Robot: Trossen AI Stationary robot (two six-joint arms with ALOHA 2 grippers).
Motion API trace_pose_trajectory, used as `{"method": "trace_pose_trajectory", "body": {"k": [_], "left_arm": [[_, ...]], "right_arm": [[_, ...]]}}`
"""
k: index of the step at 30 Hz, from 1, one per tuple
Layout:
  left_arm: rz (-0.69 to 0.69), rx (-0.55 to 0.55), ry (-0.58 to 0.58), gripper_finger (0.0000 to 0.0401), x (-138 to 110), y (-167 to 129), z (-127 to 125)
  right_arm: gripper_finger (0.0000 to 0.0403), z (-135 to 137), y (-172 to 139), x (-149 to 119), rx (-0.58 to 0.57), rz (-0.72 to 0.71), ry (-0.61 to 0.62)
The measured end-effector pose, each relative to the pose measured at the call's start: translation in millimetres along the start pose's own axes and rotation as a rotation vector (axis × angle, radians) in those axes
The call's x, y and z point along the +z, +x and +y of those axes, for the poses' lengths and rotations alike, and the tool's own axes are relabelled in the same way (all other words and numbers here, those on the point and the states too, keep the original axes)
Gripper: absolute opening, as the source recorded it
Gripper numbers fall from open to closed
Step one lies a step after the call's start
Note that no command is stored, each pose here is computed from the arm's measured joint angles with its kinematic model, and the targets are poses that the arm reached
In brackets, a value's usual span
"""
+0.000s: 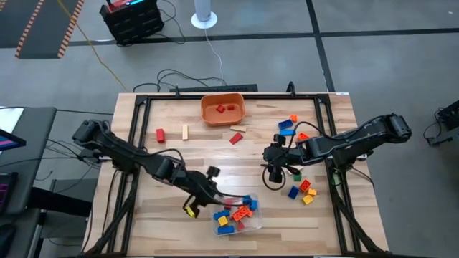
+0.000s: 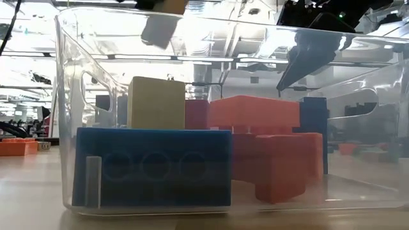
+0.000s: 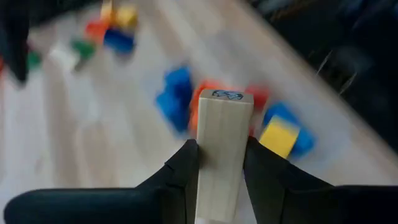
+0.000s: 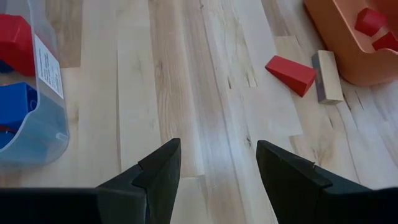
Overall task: Sort blocks by size
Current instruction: Put the large brown wooden block into the transparent bin, then put the large blue game piece into the transparent bin
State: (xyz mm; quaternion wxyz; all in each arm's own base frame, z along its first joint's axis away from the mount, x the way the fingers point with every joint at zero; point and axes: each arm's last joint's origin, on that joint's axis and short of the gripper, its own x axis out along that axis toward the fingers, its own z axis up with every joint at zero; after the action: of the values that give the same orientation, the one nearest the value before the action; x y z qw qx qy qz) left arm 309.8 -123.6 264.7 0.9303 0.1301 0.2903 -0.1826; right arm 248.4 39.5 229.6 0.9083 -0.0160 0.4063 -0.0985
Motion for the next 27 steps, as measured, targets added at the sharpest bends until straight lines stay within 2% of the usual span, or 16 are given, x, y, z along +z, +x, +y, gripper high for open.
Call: {"method": "trace_pose_trajectory", "body": {"k": [3,8,18,22,27], "left_arm": [[-0.004,-0.058,-0.051,0.0097,-4,16,-2],[0.027,-0.065,-0.131,0.011,-12,35,-4],[-0.003,-0.122,-0.19,0.0179,-9,35,-4],[-0.009,-0.118,-0.194,0.0191,-8,31,-2],[-0.012,-0.057,-0.209,0.0194,-3,11,11]], "right_arm": [[0.0239,0,0,0,-0.001,0.001,0.0],[0.0239,0,0,0,-0.001,0.004,-0.005],[0.0239,0,0,0,-0.002,0.004,-0.004],[0.0239,0,0,-2,-0.004,0.017,-0.008],[0.0239,-4,-9,-15,-0.032,0.134,0.028]]}}
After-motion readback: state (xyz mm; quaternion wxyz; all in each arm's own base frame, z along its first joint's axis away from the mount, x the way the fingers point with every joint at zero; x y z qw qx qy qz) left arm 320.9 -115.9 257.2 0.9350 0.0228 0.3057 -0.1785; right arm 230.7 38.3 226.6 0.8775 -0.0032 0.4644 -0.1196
